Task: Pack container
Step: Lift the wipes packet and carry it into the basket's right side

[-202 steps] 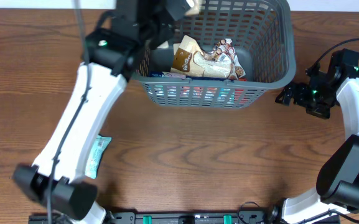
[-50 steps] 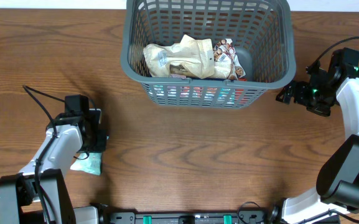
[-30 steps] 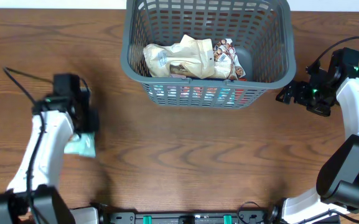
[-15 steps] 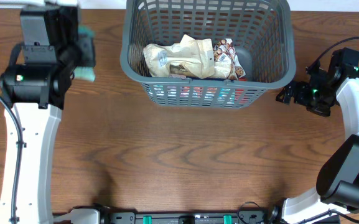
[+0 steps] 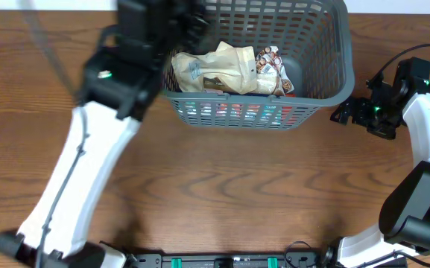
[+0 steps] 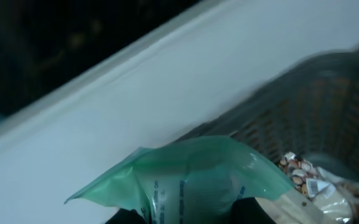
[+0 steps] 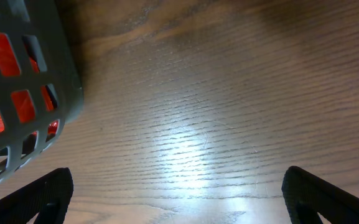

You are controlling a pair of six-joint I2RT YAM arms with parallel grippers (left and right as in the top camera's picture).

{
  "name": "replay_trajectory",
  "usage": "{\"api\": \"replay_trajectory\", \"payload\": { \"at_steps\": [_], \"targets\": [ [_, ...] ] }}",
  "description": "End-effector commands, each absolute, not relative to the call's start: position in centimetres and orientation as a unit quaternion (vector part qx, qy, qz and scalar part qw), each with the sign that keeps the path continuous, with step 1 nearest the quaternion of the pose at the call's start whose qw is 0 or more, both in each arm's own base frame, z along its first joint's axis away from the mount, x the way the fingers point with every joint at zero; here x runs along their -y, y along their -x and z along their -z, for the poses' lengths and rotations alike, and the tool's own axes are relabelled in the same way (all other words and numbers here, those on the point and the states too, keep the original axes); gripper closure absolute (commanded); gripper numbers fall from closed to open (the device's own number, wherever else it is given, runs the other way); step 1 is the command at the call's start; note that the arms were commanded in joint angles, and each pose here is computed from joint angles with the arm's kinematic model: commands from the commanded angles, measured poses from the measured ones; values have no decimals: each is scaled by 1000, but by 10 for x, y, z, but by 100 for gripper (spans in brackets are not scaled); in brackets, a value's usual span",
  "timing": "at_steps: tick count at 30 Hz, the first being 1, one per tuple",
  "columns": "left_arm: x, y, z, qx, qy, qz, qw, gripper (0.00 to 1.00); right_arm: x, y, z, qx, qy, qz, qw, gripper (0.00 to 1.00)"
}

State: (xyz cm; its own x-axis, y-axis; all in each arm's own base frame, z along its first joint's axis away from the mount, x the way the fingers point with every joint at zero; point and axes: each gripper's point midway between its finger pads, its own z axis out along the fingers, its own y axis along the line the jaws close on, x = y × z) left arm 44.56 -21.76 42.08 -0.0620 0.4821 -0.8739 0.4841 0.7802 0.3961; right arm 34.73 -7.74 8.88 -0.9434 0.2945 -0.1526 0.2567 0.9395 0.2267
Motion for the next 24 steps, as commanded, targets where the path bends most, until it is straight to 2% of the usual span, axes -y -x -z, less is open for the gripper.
{"api": "replay_trajectory", "payload": {
  "at_steps": [1, 8, 20, 24],
  "targets": [
    [252, -453, -406, -661, -453, -73, 594, 94, 72, -349, -94, -981, -127, -105, 101, 1],
    [300, -472, -343, -623, -548, -92, 551, 94, 72, -349, -94, -981, -127, -104, 101, 1],
    [370, -466, -225, -623, -626, -13, 469, 94, 72, -350, -94, -981, -127, -104, 103, 1],
    [382, -461, -204, -622, -638, -6, 454, 94, 72, -350, -94, -981, -127, -104, 102, 1]
  ]
}}
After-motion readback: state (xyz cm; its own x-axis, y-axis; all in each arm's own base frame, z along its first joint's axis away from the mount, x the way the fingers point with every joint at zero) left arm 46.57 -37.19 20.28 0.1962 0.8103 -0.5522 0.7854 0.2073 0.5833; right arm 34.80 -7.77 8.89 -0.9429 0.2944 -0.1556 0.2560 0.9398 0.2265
